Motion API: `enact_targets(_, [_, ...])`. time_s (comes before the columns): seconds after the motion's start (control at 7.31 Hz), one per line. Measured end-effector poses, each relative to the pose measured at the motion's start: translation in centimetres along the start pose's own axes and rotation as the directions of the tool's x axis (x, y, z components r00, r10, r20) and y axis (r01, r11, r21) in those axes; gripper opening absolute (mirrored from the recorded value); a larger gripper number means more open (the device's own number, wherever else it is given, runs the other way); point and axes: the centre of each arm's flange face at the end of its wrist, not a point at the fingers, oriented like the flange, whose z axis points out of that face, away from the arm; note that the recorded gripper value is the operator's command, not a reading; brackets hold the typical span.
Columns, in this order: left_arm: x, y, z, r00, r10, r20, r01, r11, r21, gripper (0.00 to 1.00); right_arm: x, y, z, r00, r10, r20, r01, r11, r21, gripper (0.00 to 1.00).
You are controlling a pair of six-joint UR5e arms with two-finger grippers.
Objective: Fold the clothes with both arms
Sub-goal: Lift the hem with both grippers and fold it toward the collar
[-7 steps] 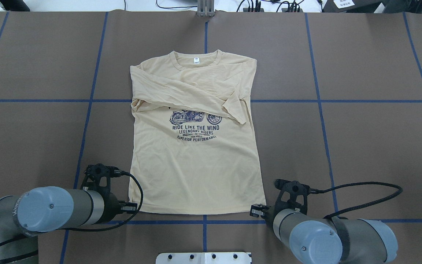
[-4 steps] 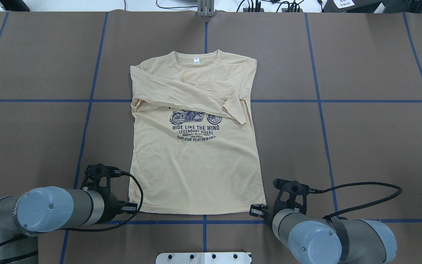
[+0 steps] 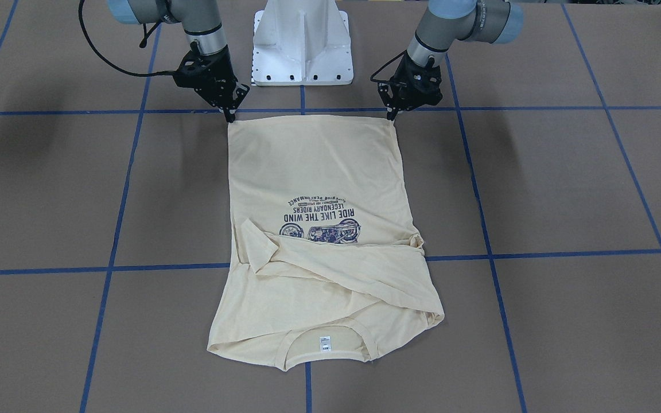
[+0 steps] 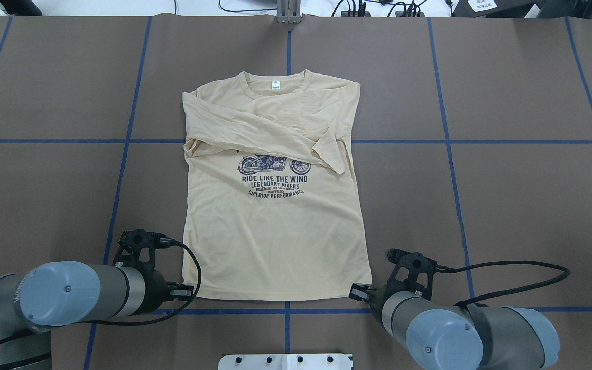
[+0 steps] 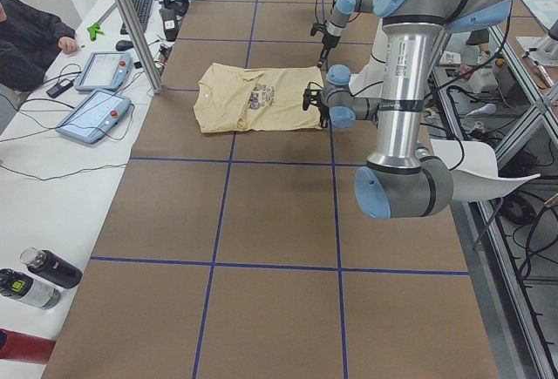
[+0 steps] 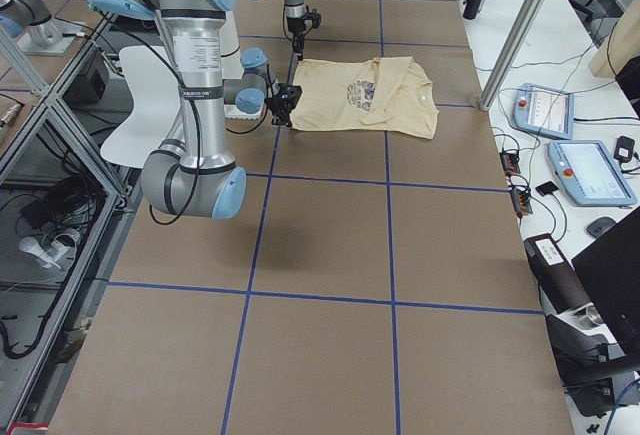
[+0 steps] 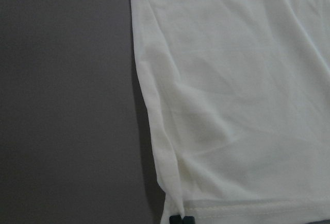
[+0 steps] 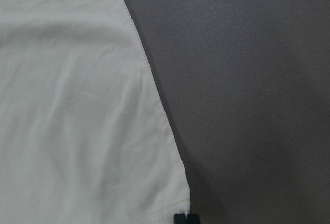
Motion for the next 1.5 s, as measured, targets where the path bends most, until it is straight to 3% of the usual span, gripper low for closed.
enact_targets(0.27, [1.8,0.7,-5.1,0.994,0.007,-0.106,-0.014,0.998,-0.067,0.00,-1.3,-1.9,-6.3,0.996,0.037,0.086,-0.035,0.999,-0.024,0.00])
enact_targets(0.55, [3.6,2.5,-13.9,0.973,0.013,-0.229,-0.050,0.986,-0.157,0.00,-1.4,-3.7,-15.7,0.993,0.056,0.101,-0.045,0.992,-0.115,0.00])
enact_targets(0.82, [5.3,3.7,-22.9,0.960,0.006,-0.279,-0.076,0.968,-0.241,0.00,-0.5,-5.9,-23.5,0.991,0.083,0.103,-0.060,0.976,-0.208,0.00])
enact_targets(0.96, [5.6,2.9,-23.7,0.965,-0.006,-0.261,-0.060,0.968,-0.243,0.00,-0.8,-6.4,-24.0,0.991,0.092,0.094,-0.069,0.972,-0.223,0.00])
enact_targets(1.09, [5.5,1.2,-22.1,0.975,-0.022,-0.221,-0.028,0.974,-0.224,0.00,-2.2,-6.9,-22.3,0.992,0.100,0.078,-0.082,0.974,-0.209,0.00])
enact_targets(1.5, [5.7,-7.8,-13.2,0.994,-0.088,-0.064,0.085,0.995,-0.047,0.00,-8.9,-11.1,-14.3,0.994,0.102,0.048,-0.098,0.992,-0.076,0.00])
